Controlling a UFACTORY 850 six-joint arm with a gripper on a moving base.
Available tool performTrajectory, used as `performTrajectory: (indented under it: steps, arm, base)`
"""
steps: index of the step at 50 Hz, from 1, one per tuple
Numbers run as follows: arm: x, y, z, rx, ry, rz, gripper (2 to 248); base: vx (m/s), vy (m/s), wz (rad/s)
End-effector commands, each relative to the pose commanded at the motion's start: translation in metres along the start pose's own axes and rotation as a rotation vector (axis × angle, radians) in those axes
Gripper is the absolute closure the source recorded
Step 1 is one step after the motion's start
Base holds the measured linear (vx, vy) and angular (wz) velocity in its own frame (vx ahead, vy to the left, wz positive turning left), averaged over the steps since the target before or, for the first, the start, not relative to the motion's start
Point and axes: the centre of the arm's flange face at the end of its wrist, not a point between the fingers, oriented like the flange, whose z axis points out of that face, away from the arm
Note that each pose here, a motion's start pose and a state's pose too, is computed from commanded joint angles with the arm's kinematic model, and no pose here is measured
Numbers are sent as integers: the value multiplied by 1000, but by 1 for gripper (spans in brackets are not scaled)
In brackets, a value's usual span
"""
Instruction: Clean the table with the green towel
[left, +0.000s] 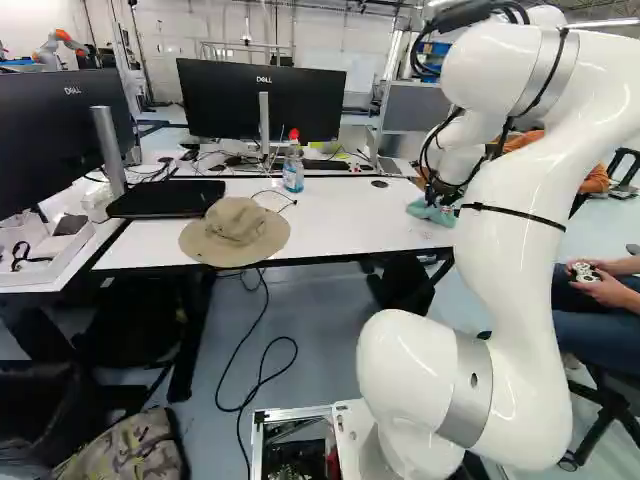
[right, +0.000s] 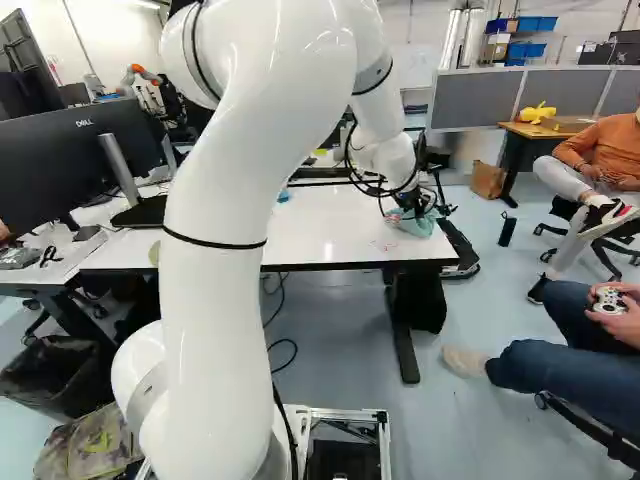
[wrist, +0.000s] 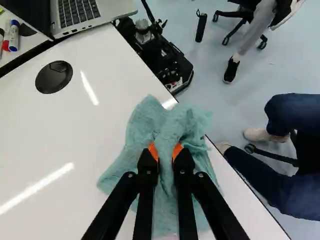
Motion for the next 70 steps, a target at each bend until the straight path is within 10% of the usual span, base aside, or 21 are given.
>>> performTrajectory:
  steps: [15,70]
  arm:
    - [2,18,2,-17,3,21,203]
    - [-76,7,-70,-8,-66,8,203]
  base:
    - [0,0,0]
    - [0,0,0]
